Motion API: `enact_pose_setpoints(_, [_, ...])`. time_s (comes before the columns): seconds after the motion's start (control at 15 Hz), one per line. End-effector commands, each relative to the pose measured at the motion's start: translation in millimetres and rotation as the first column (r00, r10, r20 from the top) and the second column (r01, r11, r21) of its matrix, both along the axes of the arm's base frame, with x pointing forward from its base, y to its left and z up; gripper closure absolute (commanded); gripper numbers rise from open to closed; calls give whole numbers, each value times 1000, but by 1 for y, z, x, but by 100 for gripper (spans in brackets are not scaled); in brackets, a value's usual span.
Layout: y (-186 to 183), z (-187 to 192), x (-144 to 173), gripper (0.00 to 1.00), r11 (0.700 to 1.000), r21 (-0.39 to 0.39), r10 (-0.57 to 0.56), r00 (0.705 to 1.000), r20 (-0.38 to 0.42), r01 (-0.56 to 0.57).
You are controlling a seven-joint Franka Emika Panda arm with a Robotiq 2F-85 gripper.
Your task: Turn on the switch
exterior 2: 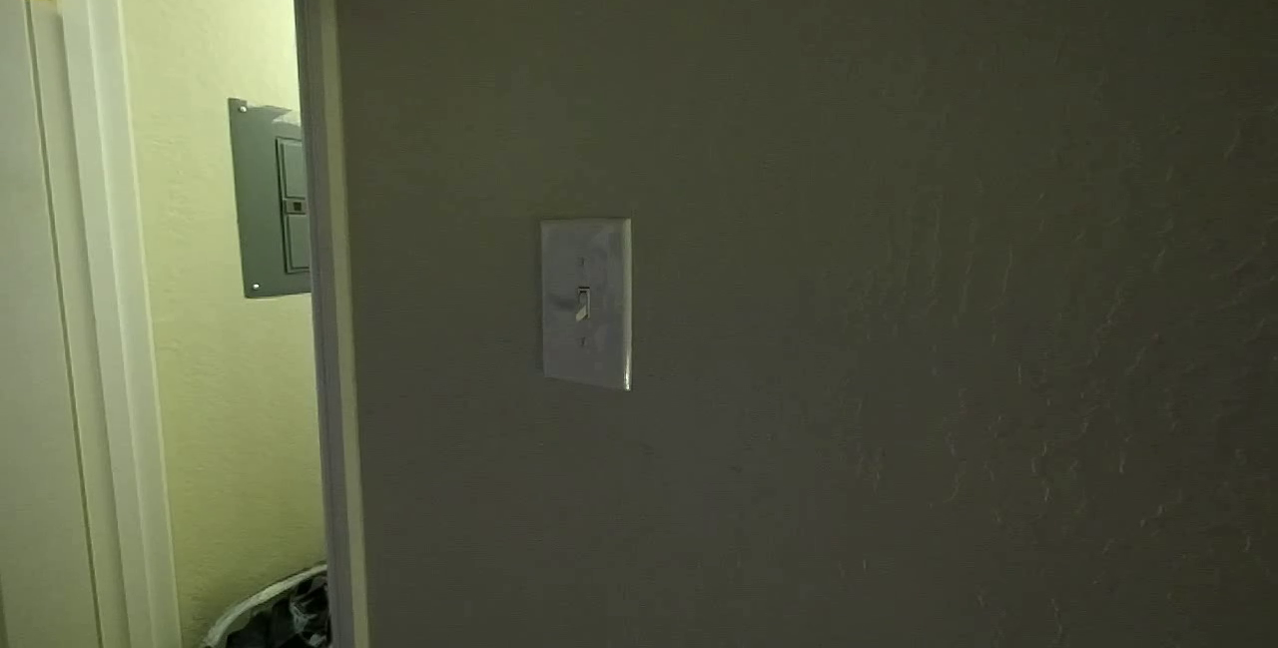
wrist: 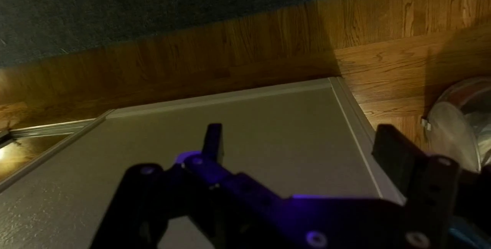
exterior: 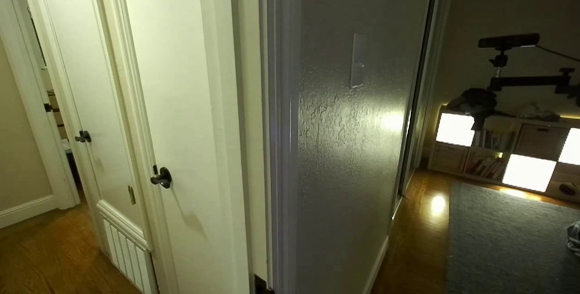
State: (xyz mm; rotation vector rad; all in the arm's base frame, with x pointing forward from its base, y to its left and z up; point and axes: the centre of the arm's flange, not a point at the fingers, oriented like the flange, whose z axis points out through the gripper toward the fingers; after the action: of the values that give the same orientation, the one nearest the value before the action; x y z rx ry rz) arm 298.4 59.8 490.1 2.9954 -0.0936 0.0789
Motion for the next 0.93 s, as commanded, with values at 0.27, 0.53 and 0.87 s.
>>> enact_pose_setpoints(0.27, [-19, -30, 64, 0, 998, -2, 69, 995, 71, -69])
enact_pose_setpoints(0.53, [-25, -39, 97, 0, 993, -46, 111, 987, 114, -107])
enact_pose_setpoints(0.87, [-17, -42, 81, 0, 996, -24, 86, 992, 91, -84])
